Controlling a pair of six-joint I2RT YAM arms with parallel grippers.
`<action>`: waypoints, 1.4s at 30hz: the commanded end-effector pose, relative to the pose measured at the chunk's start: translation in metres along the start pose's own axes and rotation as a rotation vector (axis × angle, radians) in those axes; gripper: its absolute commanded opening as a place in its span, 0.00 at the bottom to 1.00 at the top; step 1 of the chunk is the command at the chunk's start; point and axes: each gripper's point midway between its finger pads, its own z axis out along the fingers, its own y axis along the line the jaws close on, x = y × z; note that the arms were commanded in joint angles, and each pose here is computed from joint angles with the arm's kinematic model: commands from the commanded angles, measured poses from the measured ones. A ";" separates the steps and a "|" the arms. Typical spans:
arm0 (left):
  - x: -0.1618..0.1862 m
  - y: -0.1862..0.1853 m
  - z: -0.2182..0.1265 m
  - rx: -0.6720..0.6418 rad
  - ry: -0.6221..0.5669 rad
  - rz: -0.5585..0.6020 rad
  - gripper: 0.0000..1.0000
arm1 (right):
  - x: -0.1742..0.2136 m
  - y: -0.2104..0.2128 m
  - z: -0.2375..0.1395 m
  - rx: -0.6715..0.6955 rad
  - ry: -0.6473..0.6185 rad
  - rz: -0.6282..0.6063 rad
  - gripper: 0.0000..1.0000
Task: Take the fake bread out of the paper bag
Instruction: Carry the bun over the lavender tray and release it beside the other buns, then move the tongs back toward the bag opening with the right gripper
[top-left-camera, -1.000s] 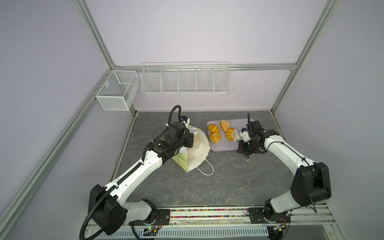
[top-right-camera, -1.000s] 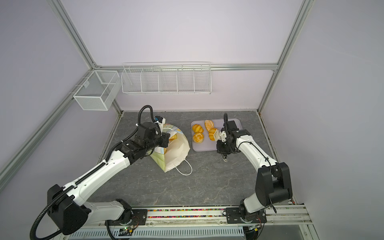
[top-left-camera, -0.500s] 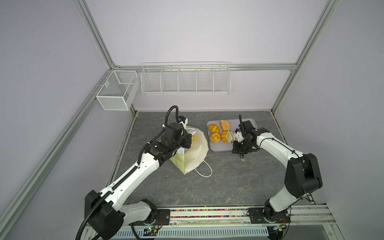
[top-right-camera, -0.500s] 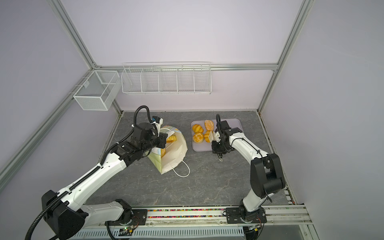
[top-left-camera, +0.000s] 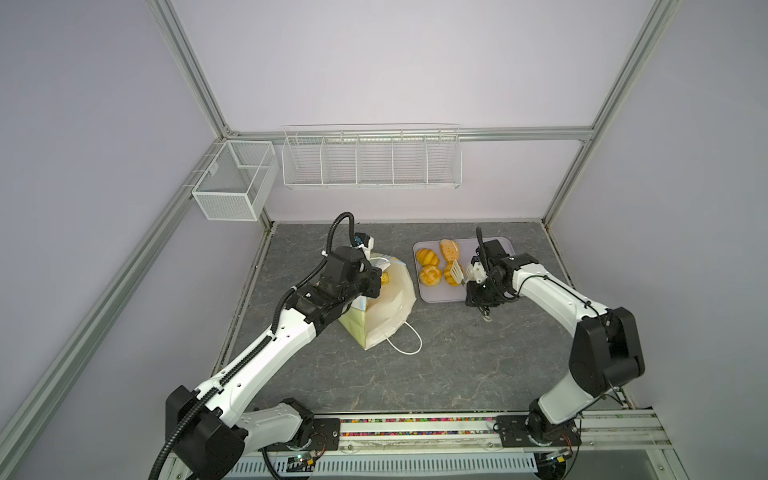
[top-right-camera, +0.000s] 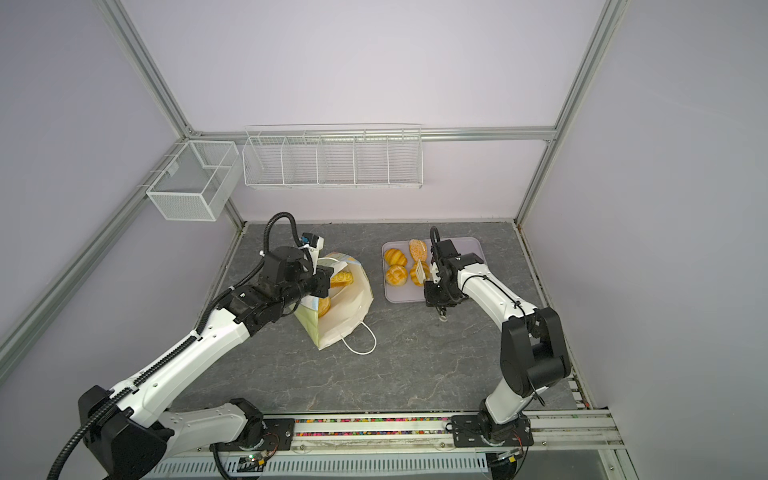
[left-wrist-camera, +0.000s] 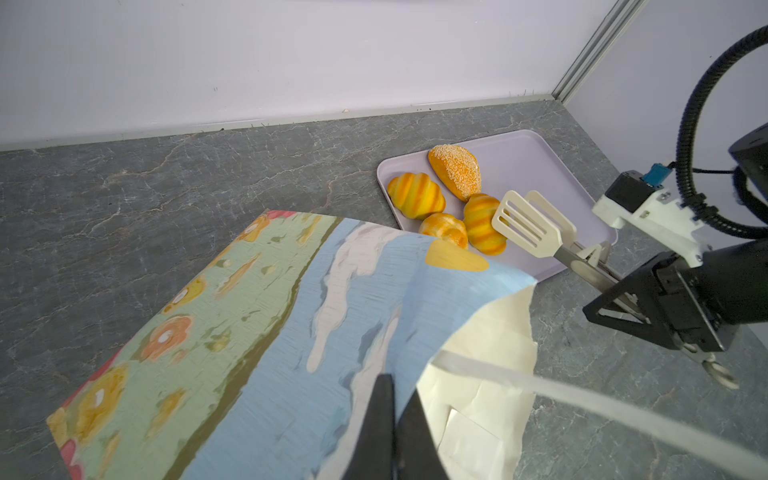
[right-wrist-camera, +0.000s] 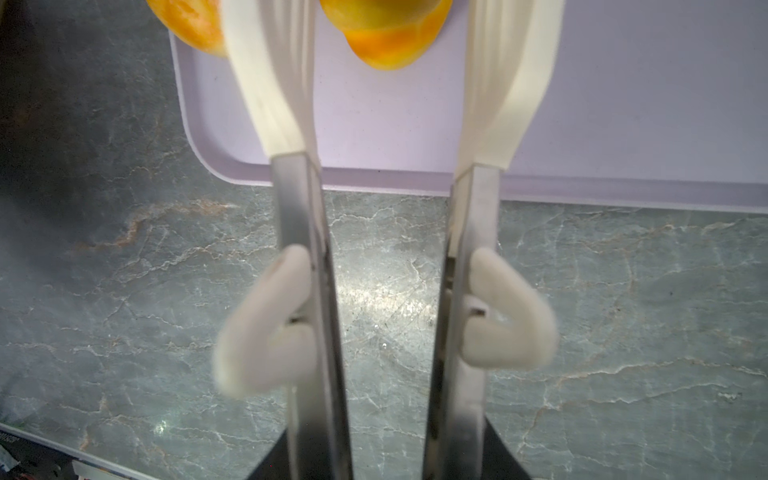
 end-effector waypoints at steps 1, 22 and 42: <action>-0.002 0.007 -0.008 -0.032 -0.018 0.019 0.00 | -0.008 0.007 -0.032 -0.002 -0.079 -0.034 0.39; -0.005 0.005 -0.006 -0.024 -0.040 0.278 0.00 | 0.093 0.075 -0.130 -0.130 -0.211 -0.147 0.29; 0.009 -0.005 -0.022 0.027 -0.047 0.235 0.00 | 0.154 0.203 -0.138 -0.257 -0.148 -0.507 0.29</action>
